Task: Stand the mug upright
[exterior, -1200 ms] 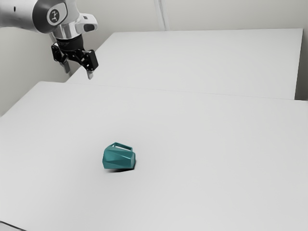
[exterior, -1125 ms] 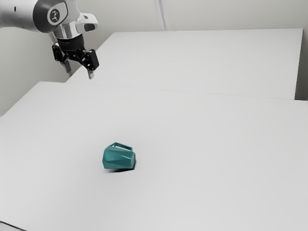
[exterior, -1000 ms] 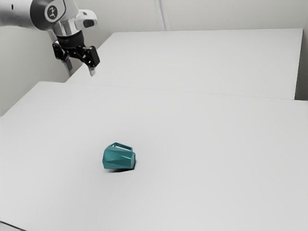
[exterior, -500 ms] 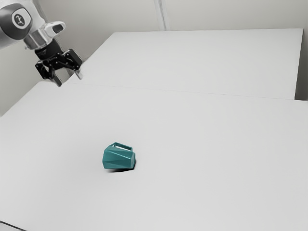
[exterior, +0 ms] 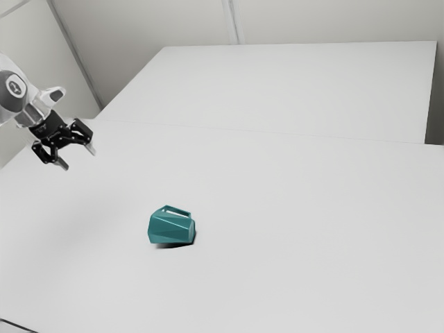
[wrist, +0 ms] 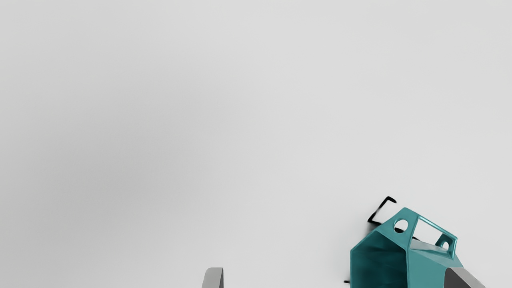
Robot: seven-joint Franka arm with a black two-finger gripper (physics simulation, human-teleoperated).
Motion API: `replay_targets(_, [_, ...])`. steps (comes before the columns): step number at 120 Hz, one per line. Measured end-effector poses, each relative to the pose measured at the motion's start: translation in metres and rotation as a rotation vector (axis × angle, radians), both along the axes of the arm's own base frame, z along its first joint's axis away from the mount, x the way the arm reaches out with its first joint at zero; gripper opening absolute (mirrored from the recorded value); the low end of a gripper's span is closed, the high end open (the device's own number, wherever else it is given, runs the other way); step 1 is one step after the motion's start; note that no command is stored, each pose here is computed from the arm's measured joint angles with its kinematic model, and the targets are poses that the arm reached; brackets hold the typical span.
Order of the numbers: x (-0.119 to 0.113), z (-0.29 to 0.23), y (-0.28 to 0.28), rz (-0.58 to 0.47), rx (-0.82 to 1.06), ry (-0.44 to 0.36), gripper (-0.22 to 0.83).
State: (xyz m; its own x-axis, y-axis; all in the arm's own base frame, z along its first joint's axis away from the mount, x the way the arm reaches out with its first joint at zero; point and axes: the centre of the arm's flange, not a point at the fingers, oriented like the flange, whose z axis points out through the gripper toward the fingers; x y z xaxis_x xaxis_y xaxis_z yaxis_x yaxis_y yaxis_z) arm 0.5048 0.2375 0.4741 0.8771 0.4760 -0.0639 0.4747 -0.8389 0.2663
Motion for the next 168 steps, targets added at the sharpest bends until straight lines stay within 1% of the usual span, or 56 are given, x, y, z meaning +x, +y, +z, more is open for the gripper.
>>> replay_targets(11, [0.006,-0.01,-0.012,-0.03,0.002,-0.005,0.62])
replay_targets(28, [0.013,-0.031,-0.056,-0.089,-0.035,-0.042,0.62])
replay_targets(43, [0.01,-0.042,-0.098,-0.146,-0.057,-0.085,0.62])
replay_targets(50, [0.003,-0.047,-0.11,-0.16,-0.065,-0.1,0.61])
replay_targets(66, [-0.015,-0.058,-0.091,-0.1,-0.085,-0.123,0.61])
replay_targets(88, [-0.019,-0.074,-0.093,-0.053,-0.187,-0.164,0.62])
replay_targets(105, [-0.031,-0.096,-0.1,-0.02,-0.264,-0.179,0.62])
replay_targets(126, [-0.038,-0.107,-0.102,-0.019,-0.293,-0.207,0.62])
replay_targets(147, [-0.048,-0.128,-0.105,-0.024,-0.317,-0.208,0.62])
replay_targets(168, [-0.053,-0.142,-0.105,-0.024,-0.332,-0.23,0.62])
